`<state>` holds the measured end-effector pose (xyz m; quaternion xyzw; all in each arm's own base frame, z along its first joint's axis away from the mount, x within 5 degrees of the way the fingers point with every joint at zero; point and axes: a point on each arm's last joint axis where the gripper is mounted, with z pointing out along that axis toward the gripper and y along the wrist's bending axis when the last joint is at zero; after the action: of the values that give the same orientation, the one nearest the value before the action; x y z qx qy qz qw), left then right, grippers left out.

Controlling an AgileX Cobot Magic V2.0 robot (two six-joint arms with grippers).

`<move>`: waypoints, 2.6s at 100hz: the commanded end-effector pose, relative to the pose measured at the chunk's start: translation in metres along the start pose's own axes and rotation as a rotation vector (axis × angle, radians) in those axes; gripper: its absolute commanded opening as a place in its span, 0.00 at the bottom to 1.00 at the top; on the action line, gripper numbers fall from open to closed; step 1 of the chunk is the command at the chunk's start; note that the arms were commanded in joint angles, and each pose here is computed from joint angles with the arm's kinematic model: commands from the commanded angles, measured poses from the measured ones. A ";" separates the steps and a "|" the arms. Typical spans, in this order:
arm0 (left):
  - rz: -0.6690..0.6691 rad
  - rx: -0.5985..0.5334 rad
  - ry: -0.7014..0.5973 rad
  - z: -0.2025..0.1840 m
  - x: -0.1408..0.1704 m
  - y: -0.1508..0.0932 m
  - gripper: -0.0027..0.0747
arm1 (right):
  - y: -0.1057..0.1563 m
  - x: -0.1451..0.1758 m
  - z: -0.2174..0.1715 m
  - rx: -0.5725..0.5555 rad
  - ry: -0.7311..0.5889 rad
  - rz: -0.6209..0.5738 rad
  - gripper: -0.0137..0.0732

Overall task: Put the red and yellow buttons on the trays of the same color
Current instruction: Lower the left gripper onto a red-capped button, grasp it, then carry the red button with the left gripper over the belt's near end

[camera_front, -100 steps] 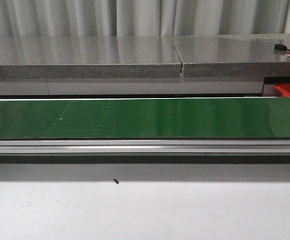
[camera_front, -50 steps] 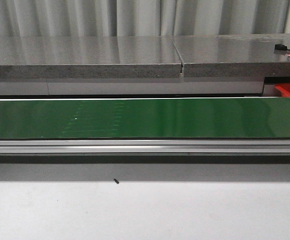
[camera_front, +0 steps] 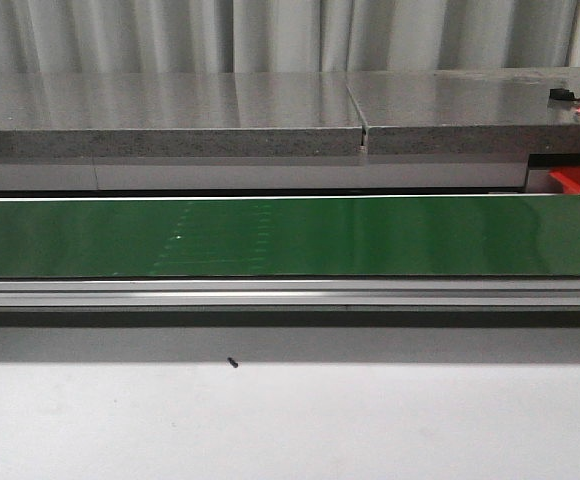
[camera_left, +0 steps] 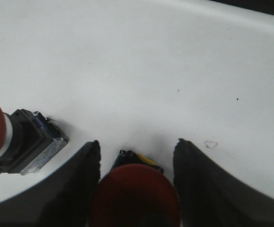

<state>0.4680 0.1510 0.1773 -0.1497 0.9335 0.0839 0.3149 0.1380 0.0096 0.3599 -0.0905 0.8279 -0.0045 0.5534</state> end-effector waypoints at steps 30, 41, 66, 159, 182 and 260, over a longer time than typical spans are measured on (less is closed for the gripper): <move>-0.021 -0.021 -0.130 -0.043 -0.031 0.015 0.19 | -0.002 -0.013 -0.005 0.022 -0.091 -0.013 0.08; -0.032 -0.019 -0.161 -0.066 -0.040 0.016 0.19 | -0.002 -0.013 -0.005 0.022 -0.091 -0.013 0.08; -0.109 0.025 -0.237 -0.152 -0.058 0.018 0.19 | -0.002 -0.013 -0.005 0.022 -0.091 -0.013 0.08; -0.046 0.250 -0.173 -0.221 0.051 -0.052 0.19 | -0.002 -0.013 -0.005 0.022 -0.091 -0.013 0.08; -0.052 0.254 -0.181 -0.214 0.059 -0.054 0.19 | -0.002 -0.013 -0.005 0.022 -0.091 -0.013 0.08; -0.059 0.245 -0.175 -0.183 0.074 -0.057 0.19 | -0.002 -0.013 -0.005 0.022 -0.091 -0.013 0.08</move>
<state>0.3223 0.0363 0.2577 -0.1304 0.9197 -0.0230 0.3695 0.1380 0.0096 0.3599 -0.0905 0.8279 -0.0045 0.5534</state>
